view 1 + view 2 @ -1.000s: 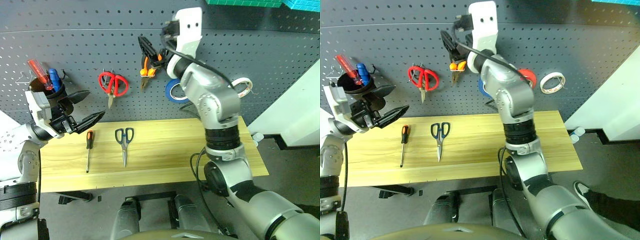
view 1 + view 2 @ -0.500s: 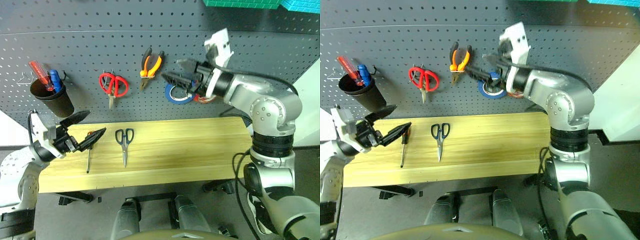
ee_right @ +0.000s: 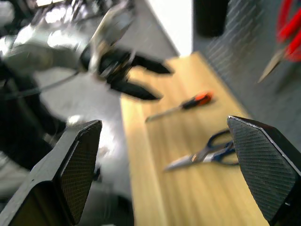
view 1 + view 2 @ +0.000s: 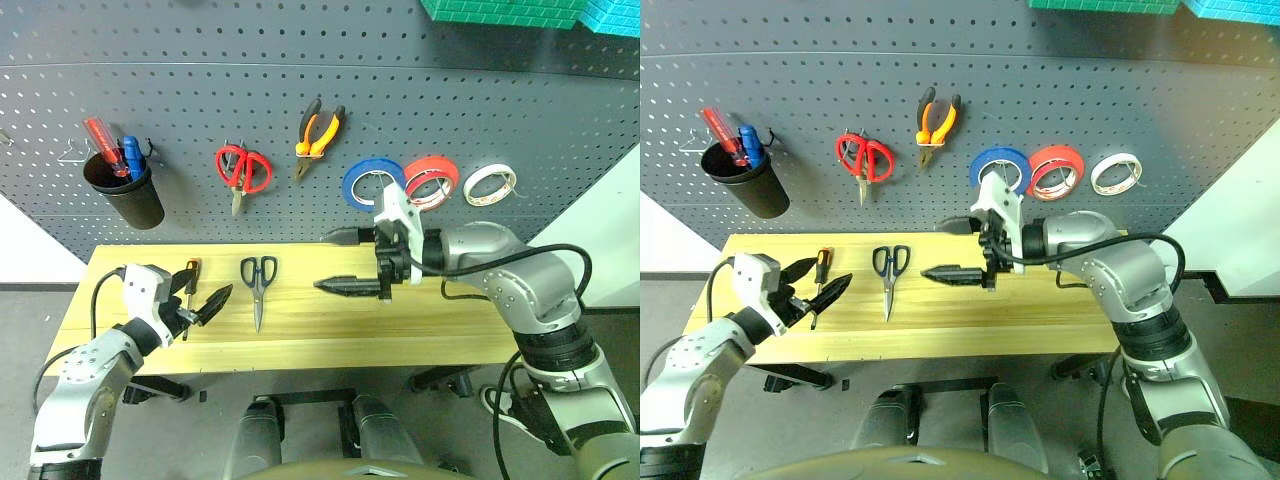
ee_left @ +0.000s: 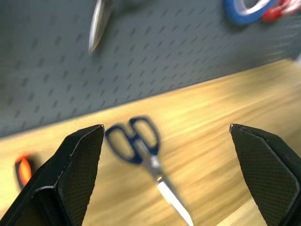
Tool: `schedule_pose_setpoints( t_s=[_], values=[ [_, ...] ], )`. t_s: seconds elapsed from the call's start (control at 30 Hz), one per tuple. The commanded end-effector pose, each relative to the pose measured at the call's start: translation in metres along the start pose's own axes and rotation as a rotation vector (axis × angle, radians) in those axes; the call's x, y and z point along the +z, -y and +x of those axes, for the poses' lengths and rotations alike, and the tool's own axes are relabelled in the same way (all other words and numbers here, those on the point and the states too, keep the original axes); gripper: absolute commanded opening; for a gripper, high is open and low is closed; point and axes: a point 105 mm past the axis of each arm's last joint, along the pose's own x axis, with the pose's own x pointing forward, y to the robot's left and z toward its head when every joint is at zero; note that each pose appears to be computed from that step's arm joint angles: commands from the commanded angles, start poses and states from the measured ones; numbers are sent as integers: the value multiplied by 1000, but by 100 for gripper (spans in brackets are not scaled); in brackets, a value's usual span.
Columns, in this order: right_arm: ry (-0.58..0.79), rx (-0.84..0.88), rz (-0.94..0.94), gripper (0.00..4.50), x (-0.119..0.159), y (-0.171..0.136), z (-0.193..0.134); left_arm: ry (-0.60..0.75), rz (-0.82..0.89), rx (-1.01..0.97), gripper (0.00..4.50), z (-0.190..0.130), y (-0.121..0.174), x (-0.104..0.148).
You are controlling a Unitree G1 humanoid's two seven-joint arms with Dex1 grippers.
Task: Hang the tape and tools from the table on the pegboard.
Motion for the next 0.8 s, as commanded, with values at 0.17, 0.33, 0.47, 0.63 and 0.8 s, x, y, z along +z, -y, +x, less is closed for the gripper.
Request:
schedule_pose_setpoints(
  t_s=[0.17, 0.33, 0.47, 0.63, 0.8],
  values=[
    [-26, 13, 32, 448, -16, 10, -9, -79, -13, 220, 450, 25, -6, -7],
    [-29, -26, -5, 448, -23, 26, -20, -266, 3, 313, 450, 36, -2, -38],
    [0, -57, -90, 448, -21, 36, -24, -318, -26, 322, 450, 48, 7, -47],
    [-49, -47, -185, 448, -34, 38, -32, -341, -99, 320, 450, 66, 18, -54],
    [-141, -46, -232, 448, -56, 39, -41, -393, -174, 341, 450, 80, 26, -65]
  ],
)
